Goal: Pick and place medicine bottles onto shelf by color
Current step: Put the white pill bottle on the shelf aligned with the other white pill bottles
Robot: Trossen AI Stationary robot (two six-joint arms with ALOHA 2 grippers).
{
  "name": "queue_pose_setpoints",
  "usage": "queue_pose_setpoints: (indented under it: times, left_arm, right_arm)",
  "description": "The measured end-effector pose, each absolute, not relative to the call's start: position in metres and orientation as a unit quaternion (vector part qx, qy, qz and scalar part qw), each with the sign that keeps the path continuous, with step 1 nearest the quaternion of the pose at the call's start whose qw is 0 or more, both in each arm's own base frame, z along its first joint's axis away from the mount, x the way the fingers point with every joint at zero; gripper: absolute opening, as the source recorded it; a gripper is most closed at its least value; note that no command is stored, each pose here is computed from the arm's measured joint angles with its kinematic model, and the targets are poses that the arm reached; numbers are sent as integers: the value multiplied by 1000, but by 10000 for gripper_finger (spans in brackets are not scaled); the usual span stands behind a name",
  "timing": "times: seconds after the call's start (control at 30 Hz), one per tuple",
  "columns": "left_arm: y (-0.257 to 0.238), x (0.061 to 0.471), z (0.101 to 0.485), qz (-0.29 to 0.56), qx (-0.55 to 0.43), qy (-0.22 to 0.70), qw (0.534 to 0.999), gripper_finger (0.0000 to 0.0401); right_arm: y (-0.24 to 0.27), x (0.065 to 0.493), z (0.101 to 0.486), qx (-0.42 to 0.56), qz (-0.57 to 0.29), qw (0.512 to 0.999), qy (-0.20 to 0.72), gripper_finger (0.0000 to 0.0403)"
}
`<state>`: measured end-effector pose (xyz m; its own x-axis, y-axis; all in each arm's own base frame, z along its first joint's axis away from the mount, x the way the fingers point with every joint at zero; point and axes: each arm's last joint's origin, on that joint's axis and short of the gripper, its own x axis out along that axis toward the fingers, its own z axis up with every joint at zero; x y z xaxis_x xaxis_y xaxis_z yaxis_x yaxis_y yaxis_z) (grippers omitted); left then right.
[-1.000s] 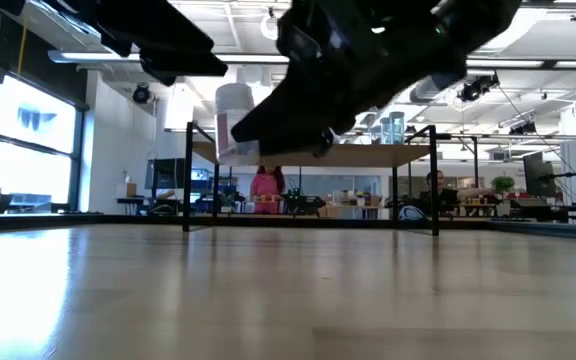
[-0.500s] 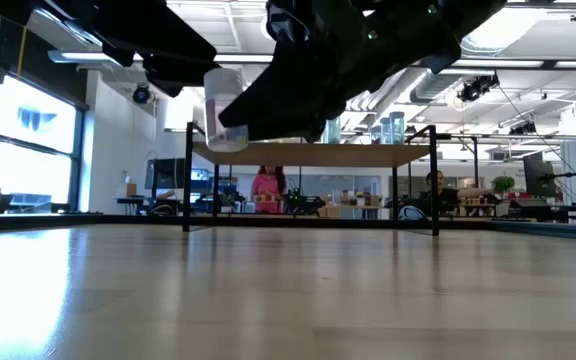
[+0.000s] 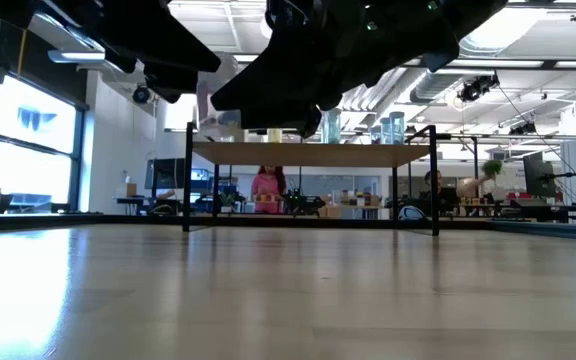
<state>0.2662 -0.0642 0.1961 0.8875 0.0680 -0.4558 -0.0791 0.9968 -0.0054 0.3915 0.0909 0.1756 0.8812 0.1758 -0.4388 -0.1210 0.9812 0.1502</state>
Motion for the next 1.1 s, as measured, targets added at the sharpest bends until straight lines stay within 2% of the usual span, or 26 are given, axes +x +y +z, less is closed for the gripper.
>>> queue_pose_setpoints:
  times: [0.23,0.57,0.7,0.9,1.1]
  left_arm:
    - [-64,266,197,39,-15,233,972,201]
    - [-64,266,196,32,-16,234,972,143]
    - [-64,266,196,32,-16,234,972,123]
    - [-64,266,197,32,-16,233,972,123]
    - [-64,266,197,32,-16,234,972,124]
  right_arm:
    - [91,391,175,59,76,967,235,131]
    - [91,391,175,57,76,967,235,131]
    - [90,391,175,45,78,968,234,145]
    - [91,391,175,44,79,968,234,178]
    - [91,391,175,44,79,968,234,189]
